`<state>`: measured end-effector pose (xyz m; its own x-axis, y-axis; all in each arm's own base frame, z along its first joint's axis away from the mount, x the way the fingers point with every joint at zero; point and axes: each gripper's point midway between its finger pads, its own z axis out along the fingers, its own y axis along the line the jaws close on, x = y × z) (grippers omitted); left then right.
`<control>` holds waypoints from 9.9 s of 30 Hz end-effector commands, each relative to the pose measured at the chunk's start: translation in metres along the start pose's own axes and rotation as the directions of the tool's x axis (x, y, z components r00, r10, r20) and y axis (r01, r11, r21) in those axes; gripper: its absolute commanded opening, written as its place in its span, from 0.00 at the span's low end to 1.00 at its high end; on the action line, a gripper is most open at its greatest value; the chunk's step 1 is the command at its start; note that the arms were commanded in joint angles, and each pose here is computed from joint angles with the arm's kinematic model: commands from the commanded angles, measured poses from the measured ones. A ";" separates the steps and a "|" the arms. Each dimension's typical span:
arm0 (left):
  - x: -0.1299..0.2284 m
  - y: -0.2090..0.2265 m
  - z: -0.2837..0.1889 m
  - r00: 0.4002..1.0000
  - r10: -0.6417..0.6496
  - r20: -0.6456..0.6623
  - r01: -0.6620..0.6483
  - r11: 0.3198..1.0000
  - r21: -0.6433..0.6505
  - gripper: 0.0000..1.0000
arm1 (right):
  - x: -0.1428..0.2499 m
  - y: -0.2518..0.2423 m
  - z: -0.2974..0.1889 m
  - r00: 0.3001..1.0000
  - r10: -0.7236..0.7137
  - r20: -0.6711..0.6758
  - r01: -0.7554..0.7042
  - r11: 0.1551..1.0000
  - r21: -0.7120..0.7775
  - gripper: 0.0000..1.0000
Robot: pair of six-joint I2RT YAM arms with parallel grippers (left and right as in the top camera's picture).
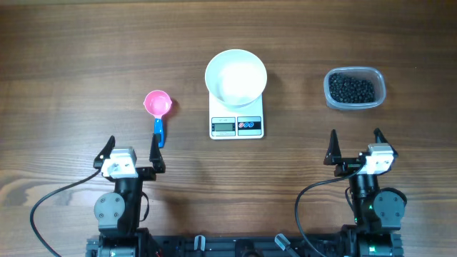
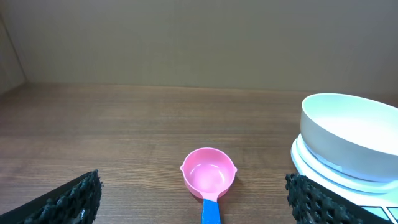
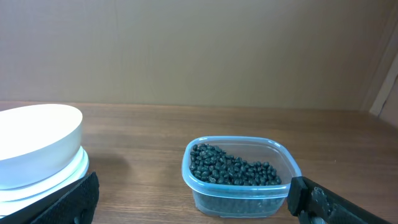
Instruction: Scoop item into bowl and weigh 150g on scale
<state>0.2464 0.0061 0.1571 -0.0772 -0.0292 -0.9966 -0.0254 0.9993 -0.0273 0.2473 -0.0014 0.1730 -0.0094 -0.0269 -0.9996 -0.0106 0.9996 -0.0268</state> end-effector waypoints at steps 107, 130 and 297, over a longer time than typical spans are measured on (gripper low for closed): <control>0.146 -0.020 0.089 0.229 -0.218 -0.949 0.397 0.911 -0.114 0.86 | -0.001 0.003 0.000 1.000 0.008 0.008 -0.007 1.000 -0.014 1.00; 0.164 -0.033 0.085 0.199 -0.130 -0.971 0.456 0.890 -0.026 0.49 | -0.001 0.003 0.000 1.000 0.008 0.008 -0.007 1.000 -0.014 1.00; -0.283 -0.169 -0.014 0.323 -0.687 -0.652 0.926 0.086 0.368 0.04 | -0.273 0.326 -0.020 0.301 0.286 -0.910 -0.936 -0.093 -0.339 0.61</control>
<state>0.2605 -0.1525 0.4381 -0.6605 -0.7094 -0.2459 0.2778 0.0733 -0.9578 0.2305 0.3282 0.4347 -0.9047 0.2804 -0.3207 -0.3480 -0.0525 0.9360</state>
